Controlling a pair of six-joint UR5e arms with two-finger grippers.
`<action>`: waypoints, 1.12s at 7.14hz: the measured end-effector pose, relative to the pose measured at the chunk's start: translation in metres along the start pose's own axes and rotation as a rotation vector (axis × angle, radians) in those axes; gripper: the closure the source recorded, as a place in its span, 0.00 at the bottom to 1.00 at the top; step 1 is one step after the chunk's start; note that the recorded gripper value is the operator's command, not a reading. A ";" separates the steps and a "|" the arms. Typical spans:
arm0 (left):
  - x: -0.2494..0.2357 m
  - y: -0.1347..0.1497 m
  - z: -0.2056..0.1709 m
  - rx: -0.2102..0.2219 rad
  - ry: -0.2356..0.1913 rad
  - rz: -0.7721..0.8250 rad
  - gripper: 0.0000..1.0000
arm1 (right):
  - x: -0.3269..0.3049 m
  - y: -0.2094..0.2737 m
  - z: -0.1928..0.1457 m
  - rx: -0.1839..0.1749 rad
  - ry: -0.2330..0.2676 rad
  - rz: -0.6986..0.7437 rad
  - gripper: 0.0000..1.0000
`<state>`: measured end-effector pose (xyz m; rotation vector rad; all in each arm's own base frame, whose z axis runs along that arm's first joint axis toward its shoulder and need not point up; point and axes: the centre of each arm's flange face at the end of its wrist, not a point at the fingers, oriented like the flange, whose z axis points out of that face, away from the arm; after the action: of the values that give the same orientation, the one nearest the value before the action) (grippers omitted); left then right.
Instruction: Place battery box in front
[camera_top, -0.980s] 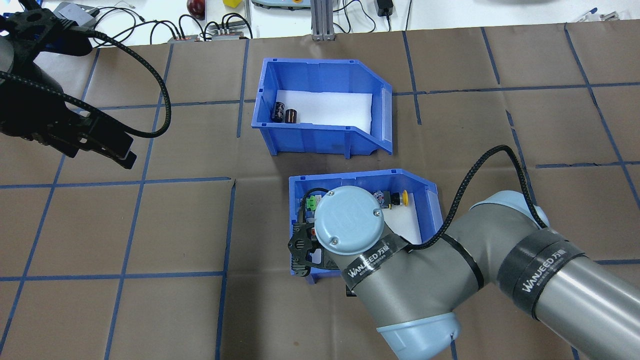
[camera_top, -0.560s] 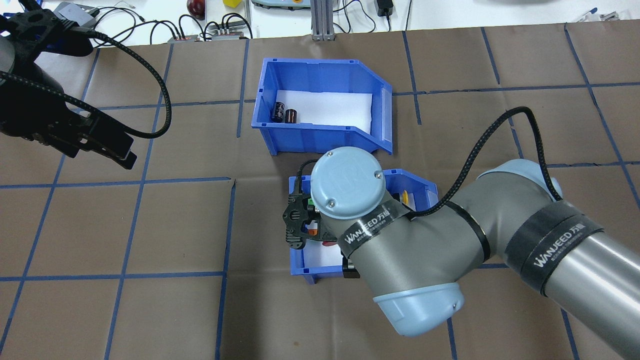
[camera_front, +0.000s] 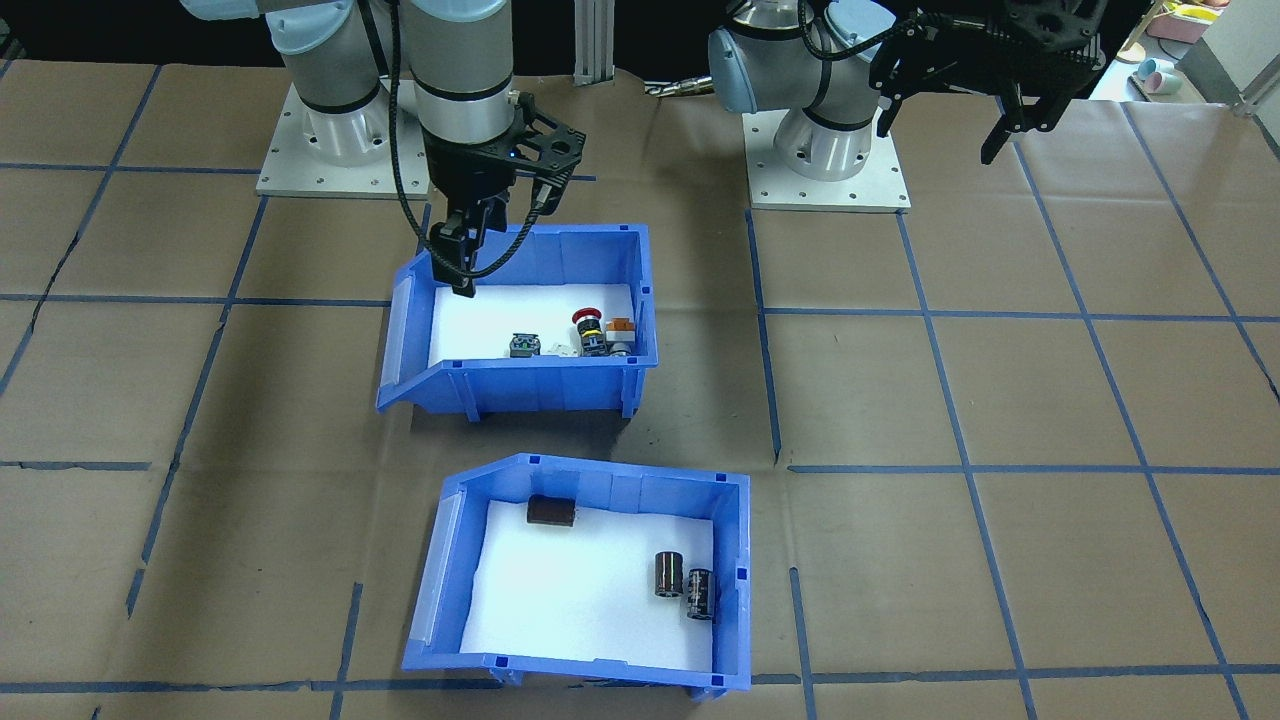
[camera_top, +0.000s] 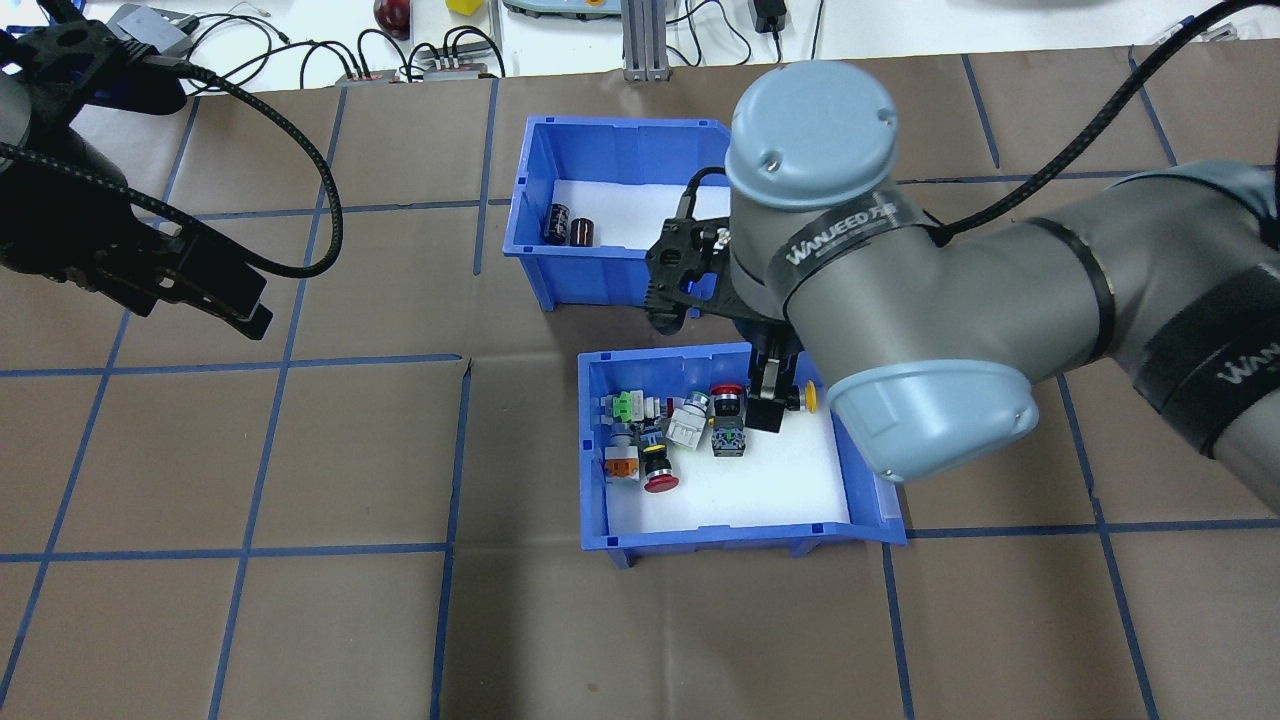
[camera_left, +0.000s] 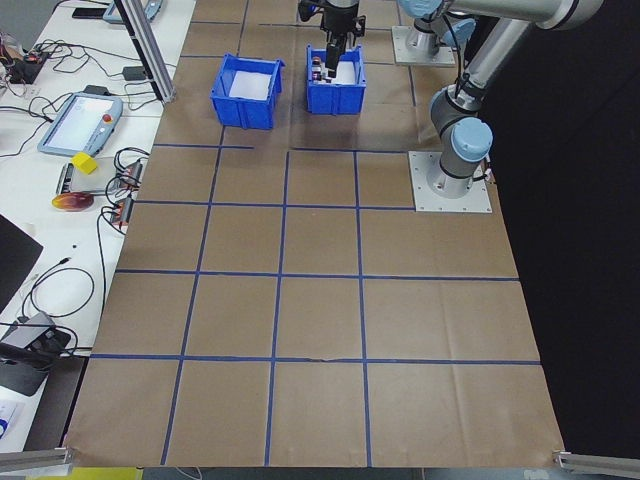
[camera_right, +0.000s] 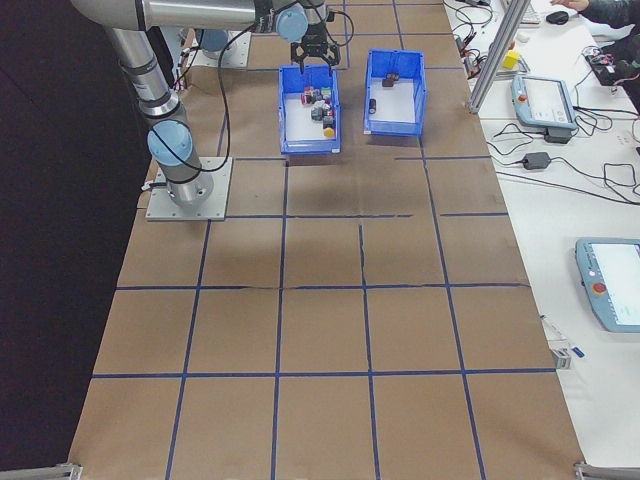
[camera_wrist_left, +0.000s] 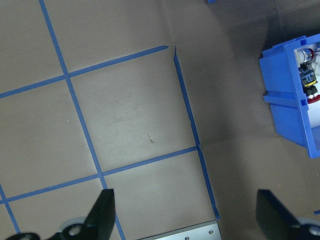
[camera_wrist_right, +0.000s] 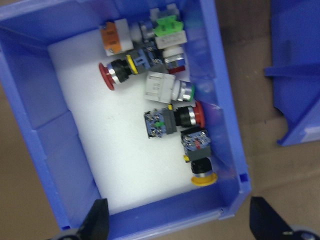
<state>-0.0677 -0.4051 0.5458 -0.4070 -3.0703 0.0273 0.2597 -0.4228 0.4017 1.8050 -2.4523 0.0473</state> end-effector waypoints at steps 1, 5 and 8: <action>-0.001 -0.001 0.000 -0.001 -0.002 -0.001 0.01 | 0.033 0.027 -0.006 0.004 0.010 0.103 0.00; -0.001 0.001 -0.002 0.002 -0.008 0.001 0.01 | 0.110 0.110 -0.043 -0.011 0.003 0.874 0.00; -0.001 0.000 -0.002 0.006 -0.010 0.003 0.01 | 0.112 0.116 -0.065 -0.035 -0.094 1.231 0.00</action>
<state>-0.0665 -0.4056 0.5476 -0.4129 -3.0782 0.0393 0.1193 -0.4896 0.4806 0.0575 -3.1322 0.0036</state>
